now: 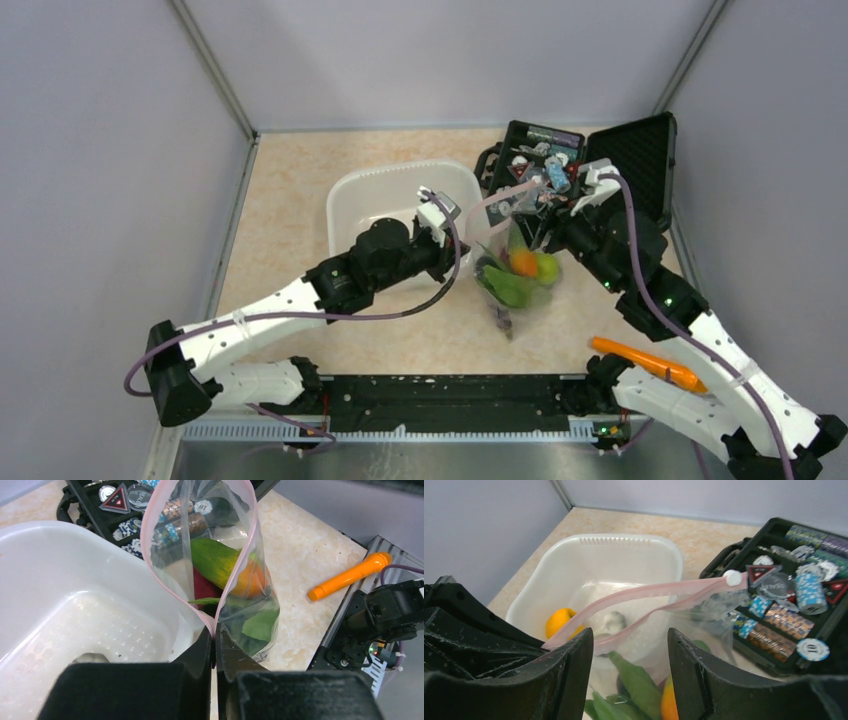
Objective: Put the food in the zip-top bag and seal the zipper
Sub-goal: Adjust the zipper food storage bag at the center of the board.
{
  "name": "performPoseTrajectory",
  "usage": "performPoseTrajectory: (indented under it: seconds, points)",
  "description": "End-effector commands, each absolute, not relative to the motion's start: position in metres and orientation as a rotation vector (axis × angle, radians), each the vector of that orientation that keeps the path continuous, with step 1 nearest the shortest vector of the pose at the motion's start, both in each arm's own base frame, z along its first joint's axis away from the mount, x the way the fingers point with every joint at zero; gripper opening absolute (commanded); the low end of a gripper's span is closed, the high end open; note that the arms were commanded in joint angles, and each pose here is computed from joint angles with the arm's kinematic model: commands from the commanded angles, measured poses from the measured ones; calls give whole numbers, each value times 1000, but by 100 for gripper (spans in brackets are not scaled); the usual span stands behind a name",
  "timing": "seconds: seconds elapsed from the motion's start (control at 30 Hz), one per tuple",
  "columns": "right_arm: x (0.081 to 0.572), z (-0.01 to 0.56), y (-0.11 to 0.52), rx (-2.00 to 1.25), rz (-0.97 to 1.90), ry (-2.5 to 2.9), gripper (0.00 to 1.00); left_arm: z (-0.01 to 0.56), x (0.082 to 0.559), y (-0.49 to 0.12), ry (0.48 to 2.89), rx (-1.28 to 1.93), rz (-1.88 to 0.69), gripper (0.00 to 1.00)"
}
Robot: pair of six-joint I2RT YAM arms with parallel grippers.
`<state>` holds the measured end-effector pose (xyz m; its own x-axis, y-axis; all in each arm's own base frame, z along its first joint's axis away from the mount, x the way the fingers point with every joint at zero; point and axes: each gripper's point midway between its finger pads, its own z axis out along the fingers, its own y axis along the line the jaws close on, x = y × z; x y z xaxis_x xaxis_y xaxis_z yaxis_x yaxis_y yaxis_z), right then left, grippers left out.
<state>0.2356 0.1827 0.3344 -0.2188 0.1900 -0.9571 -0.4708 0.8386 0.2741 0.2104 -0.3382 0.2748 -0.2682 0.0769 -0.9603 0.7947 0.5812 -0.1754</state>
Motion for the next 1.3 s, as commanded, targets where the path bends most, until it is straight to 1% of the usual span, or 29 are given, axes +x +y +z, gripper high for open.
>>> performPoseTrajectory:
  seconds: [0.0,0.07,0.23,0.37,0.5,0.63,0.7,0.8,0.9,1.1,1.27]
  points:
    - [233,362,166,-329,559,1640,56,318,217,-325,1608,699,-801,0]
    - [230,367,165,-385,557,1624,56,319,217,-324,1610,703,-800,0]
    - [240,374,145,-379,455,1635,55,322,214,-323,1598,721,-813,0]
    - [255,367,133,-363,491,1680,54,325,216,-317,1586,731,-772,0]
    - [280,348,109,-286,630,1710,52,330,217,-312,1565,744,-749,0]
    - [291,333,111,-354,912,1641,52,330,217,-310,1559,757,-747,0]
    - [296,331,118,-465,949,1550,53,330,218,-308,1560,758,-741,0]
    - [295,308,127,-603,1005,1468,57,327,214,-310,1559,789,-762,0]
    - [302,294,127,-614,1025,1446,59,327,212,-308,1561,797,-762,0]
    - [306,274,127,-583,1040,1457,66,326,212,-297,1553,790,-742,0]
    - [305,270,124,-530,1026,1472,66,323,215,-293,1566,791,-731,0]
